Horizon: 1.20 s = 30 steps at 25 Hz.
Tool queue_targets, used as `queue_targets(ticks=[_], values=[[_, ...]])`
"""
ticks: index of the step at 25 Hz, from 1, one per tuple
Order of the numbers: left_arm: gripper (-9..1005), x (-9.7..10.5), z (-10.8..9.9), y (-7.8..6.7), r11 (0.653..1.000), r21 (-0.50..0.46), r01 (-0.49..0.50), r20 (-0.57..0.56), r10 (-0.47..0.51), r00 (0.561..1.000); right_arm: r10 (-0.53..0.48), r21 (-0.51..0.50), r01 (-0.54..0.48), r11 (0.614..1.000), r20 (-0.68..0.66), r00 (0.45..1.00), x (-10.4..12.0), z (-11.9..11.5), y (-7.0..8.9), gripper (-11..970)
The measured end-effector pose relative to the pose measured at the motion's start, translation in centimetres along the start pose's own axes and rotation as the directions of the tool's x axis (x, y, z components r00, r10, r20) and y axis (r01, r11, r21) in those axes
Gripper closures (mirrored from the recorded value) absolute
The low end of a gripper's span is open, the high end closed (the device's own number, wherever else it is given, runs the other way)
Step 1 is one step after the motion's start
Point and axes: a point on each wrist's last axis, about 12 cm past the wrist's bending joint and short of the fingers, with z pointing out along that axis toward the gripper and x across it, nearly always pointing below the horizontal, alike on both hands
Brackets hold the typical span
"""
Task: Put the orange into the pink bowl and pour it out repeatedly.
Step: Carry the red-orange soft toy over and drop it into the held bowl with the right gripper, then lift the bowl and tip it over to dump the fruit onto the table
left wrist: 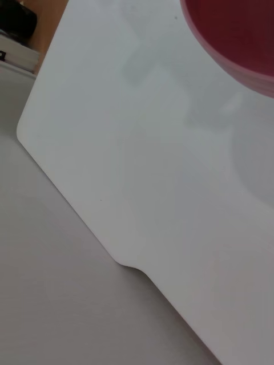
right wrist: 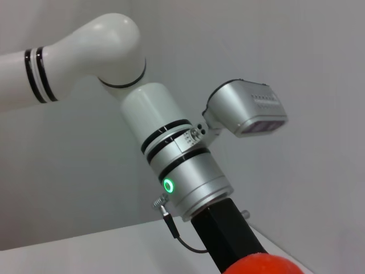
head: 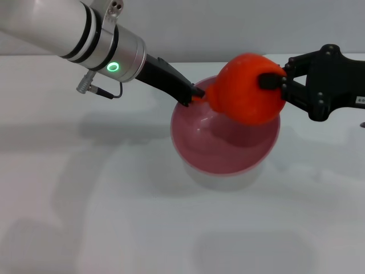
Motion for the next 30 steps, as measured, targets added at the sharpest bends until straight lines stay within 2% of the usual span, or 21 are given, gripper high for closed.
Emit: queue_targets(ticks=[11, 17, 22, 27, 30], values=[[951, 0.2, 0.0, 0.1, 1.000, -0.001, 0.002, -0.011, -0.002, 1.000, 0.023, 0.036, -0.023, 0.999, 0.003, 1.000, 0.5, 0.3, -0.5, 785], [951, 0.2, 0.0, 0.1, 1.000, 0.000, 0.002, -0.013, -0.002, 1.000, 0.020, 0.039, -0.021, 0.999, 0.039, 0.999, 0.4, 0.2, -0.4, 512], [952, 0.5, 0.1, 0.2, 1.000, -0.001, 0.005, -0.018, -0.005, 1.000, -0.027, 0.069, 0.016, 0.997, 0.162, 0.986, 0.3, -0.8, -0.2, 318], [952, 0.9, 0.0, 0.4, 1.000, -0.007, 0.020, -0.014, -0.020, 1.000, -0.070, 0.125, 0.038, 0.991, 0.262, 0.963, 0.5, -1.7, -0.3, 254], [952, 1.0, 0.0, 0.5, 1.000, -0.011, 0.025, -0.013, -0.025, 1.000, -0.113, 0.200, 0.040, 0.979, 0.372, 0.921, 1.2, -2.9, -0.3, 254]])
